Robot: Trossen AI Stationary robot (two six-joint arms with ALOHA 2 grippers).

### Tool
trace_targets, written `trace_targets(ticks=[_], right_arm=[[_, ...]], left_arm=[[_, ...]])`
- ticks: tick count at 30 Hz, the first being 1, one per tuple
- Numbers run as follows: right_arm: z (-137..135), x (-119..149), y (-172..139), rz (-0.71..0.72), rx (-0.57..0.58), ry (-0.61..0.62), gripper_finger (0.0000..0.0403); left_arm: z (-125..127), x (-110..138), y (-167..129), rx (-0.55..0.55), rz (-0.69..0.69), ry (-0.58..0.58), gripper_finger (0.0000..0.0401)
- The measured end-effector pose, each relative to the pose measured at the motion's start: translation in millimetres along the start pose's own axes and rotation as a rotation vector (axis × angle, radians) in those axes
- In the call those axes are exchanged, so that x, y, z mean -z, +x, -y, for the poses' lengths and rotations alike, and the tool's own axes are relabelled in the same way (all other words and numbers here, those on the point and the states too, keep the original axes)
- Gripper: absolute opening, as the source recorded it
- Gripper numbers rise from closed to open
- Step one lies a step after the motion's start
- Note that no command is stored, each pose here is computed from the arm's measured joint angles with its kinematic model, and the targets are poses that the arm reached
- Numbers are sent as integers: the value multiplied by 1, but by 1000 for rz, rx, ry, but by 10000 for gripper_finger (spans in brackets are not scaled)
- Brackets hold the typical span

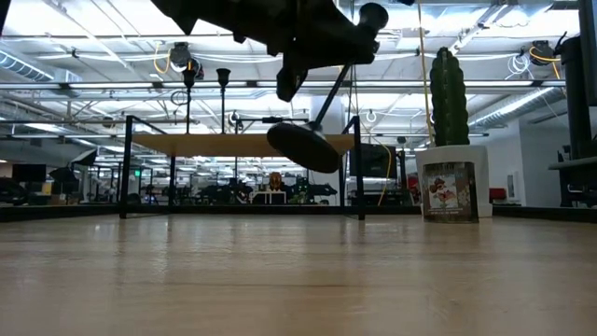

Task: Pick & Place candle stick holders
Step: Put the black candle holder on the shelf

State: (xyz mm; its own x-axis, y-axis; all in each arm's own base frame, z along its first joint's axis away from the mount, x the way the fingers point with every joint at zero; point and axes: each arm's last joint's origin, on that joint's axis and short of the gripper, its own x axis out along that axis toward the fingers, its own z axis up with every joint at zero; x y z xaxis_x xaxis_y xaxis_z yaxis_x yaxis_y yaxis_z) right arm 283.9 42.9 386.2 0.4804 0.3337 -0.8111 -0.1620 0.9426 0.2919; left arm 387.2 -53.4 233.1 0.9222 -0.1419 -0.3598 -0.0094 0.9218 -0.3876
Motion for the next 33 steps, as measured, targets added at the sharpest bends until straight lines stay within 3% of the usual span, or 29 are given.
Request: trace_targets(ticks=[10,15,23,33], right_arm=[[-14,27,-19,13,95,-52,7],[-18,42,-23,88,142,-52,4],[-16,73,-23,222,98,-16,1],[-8,106,-16,357,58,-14,0]], left_arm=[[2,-10,-8,-58,64,1,33],[4,-25,-21,-104,152,18,33],[12,-50,-54,-212,283,63,33],[15,-70,-96,-459,386,100,33]])
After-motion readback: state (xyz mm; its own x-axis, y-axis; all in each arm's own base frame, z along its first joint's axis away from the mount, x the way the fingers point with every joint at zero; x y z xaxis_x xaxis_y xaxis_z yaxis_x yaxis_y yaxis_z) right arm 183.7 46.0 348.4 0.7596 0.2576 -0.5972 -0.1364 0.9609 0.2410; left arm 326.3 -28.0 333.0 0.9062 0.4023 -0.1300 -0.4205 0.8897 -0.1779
